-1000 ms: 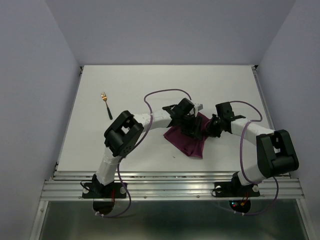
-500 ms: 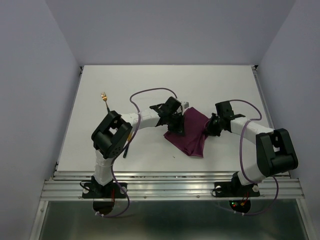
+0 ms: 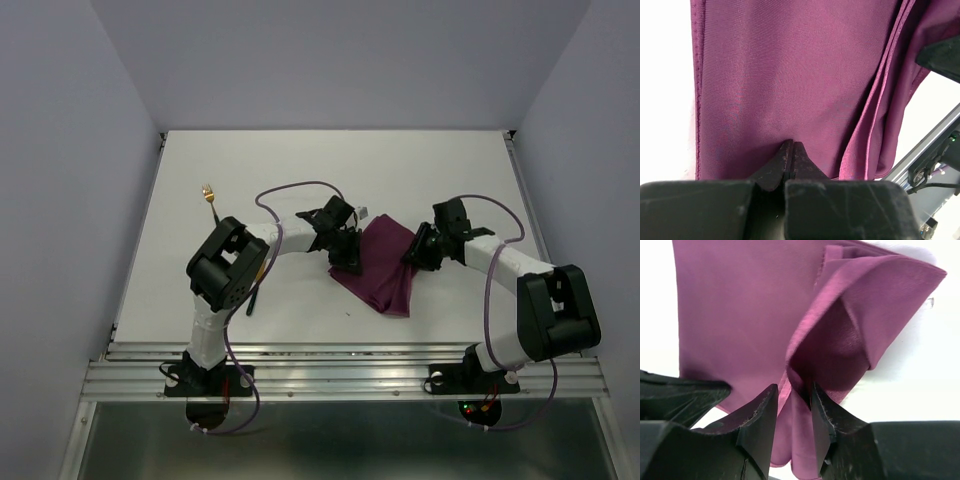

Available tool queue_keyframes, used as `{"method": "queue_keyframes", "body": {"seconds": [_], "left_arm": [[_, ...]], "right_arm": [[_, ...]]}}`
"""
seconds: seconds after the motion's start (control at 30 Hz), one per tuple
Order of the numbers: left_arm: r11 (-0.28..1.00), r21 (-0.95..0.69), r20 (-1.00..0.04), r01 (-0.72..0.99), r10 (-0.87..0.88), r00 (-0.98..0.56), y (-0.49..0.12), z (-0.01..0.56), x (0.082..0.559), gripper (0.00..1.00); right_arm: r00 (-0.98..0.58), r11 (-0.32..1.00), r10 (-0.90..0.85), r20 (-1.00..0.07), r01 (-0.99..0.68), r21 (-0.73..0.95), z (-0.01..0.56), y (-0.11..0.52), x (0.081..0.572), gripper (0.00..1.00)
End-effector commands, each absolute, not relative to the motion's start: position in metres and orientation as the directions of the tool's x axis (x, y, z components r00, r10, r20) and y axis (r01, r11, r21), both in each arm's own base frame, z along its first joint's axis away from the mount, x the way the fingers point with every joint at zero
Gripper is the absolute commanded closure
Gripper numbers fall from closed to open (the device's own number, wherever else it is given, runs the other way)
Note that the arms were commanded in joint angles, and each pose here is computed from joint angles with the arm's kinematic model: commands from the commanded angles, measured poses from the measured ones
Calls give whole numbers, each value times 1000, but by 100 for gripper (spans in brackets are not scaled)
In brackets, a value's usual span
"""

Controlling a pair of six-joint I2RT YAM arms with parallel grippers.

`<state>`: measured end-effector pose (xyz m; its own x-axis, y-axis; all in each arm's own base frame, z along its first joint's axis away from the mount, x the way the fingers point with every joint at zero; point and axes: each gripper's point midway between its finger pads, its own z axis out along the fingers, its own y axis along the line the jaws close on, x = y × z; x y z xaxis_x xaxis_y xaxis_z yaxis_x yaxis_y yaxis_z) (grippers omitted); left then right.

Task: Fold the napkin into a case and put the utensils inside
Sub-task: Fold the lower triangle-folded napkin at the center of the board.

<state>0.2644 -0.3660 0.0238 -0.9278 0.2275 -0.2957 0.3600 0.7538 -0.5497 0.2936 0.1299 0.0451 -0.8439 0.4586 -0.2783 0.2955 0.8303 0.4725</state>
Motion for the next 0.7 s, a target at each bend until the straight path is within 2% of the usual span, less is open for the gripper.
{"method": "queue_keyframes", "body": {"seconds": [0.0,0.27,0.67], "left_arm": [[755,-550,-292,356,225,-930,-367,20,263,100],[753,-556,-288,352,223,-931,-369,19,263,100],[740,-567,-299,362,224,-928,-371,24,263,100]], "right_arm": [[-859,836,421,-291,244,491,55,133,287,62],[-879,834,394,-268,220,506,50,137,274,62],[-874,809,420,-245,238,538,62,146,289,63]]}}
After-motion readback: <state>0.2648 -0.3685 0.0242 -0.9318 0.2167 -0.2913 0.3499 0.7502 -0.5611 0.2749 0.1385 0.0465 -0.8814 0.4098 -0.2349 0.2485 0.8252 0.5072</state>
